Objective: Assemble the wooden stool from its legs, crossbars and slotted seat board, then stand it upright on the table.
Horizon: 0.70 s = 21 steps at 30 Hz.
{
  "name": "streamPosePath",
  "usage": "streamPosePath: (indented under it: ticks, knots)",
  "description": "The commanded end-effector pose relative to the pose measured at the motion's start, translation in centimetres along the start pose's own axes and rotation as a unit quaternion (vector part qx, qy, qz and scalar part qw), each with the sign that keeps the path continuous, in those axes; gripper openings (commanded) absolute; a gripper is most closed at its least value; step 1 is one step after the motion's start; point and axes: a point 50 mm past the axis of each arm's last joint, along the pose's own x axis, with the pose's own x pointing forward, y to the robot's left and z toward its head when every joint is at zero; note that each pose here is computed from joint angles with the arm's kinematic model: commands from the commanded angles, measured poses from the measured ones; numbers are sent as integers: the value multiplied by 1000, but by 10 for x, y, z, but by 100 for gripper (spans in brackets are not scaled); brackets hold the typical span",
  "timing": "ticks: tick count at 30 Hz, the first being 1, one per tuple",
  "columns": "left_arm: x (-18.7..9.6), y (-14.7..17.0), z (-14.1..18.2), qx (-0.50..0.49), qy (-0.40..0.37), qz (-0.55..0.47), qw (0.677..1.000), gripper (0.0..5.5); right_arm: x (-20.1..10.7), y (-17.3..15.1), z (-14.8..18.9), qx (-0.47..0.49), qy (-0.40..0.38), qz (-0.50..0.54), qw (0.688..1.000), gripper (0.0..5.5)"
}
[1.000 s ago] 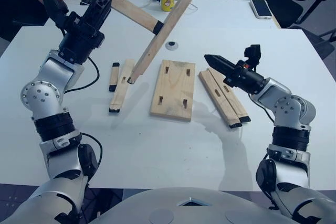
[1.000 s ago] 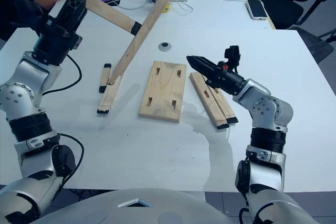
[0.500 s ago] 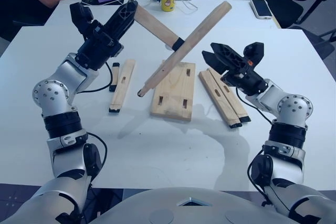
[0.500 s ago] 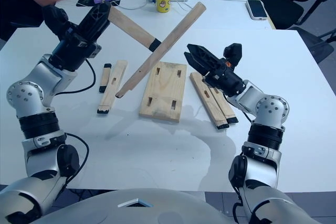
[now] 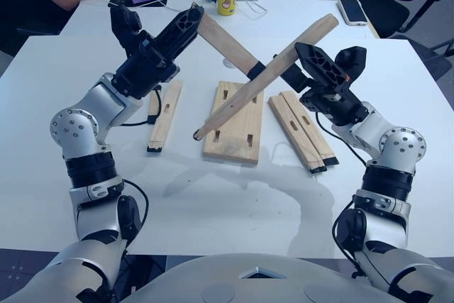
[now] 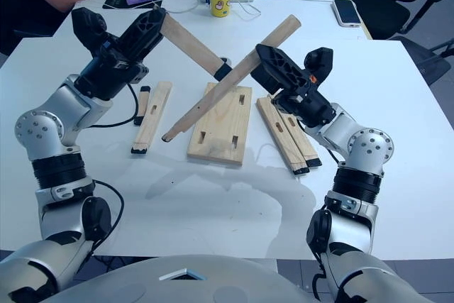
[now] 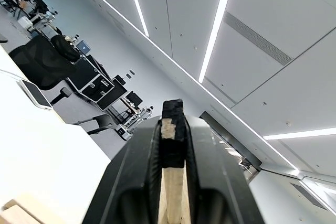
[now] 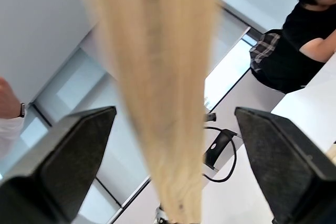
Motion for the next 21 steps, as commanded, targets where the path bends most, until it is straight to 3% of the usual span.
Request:
streamPosePath:
  ticks: [1,12,15,16,21]
  knots:
    - [0,-2,-2,-1,11,3,1000,45,0,2,1,-6,-2,5,1000,398]
    - [1,1,-3,13,22,15,1000,45,-3,6,-1,-5,3,24,1000,215]
    - [1,0,-5,23,34,16,999,45,-3,6,-1,-5,1,24,1000,209]
    - [0,1,-7,24,39,19,999,82,-4,6,-1,-5,1,24,1000,209]
    - [0,0,-9,28,45,12,999,143,-6,3,-3,-6,-1,16,1000,209]
